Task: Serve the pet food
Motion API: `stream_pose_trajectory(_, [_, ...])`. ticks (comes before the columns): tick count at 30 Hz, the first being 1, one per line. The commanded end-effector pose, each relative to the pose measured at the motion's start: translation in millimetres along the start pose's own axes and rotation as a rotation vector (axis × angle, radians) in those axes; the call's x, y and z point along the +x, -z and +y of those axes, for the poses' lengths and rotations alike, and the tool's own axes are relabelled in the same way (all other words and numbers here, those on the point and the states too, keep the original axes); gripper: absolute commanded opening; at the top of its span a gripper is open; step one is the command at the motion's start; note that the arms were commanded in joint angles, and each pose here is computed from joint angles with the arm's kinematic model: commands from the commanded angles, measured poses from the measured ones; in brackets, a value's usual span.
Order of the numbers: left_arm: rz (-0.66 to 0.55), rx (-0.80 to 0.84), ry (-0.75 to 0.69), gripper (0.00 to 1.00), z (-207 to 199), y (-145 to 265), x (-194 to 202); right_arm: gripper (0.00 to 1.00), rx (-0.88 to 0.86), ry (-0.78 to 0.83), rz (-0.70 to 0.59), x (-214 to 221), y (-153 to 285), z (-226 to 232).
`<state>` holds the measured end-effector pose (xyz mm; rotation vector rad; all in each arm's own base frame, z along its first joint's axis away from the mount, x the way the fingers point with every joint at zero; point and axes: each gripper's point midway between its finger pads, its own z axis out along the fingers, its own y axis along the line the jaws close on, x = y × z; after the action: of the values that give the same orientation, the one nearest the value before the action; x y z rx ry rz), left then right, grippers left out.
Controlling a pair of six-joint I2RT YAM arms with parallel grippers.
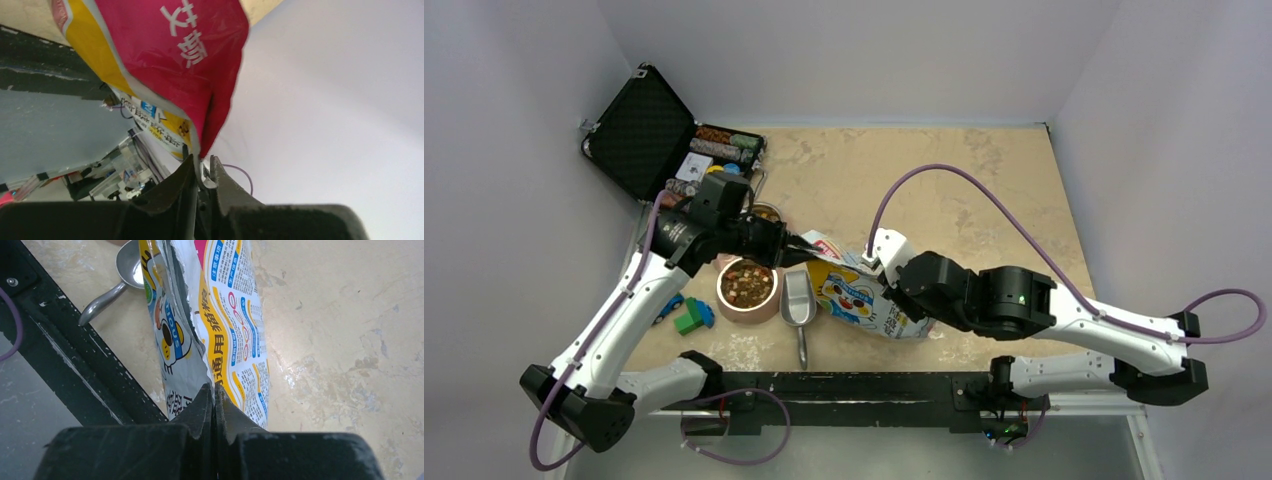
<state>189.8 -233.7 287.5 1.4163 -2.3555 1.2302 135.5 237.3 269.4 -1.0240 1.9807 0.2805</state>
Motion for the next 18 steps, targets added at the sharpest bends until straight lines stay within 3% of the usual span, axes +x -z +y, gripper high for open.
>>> stream_pose_trajectory(1, [-0.060,0.105,-0.142,0.28,-25.9,13.8,11.2,0.00,0.025,-0.024,-0.036,-8.4,28.2,-19.1])
stream_pose_trajectory(3, [-0.033,0.080,-0.203,0.39,-16.7,6.9,31.5,0.00,0.023,-0.034,-0.040,-16.3,23.9,-15.5])
stream_pose_trajectory(5, [0.007,0.043,-0.219,0.44,-6.1,-2.4,43.7,0.00,0.028,-0.045,-0.042,-21.7,20.7,-13.8])
stream_pose_trajectory(11, [0.032,-0.014,-0.237,0.46,12.7,-15.8,50.0,0.00,0.005,-0.099,-0.072,-31.5,20.6,-12.3])
stream_pose_trajectory(18, [-0.020,0.040,-0.222,0.42,-12.2,-41.6,35.8,0.00,-0.062,-0.123,-0.103,-29.8,24.7,-28.6])
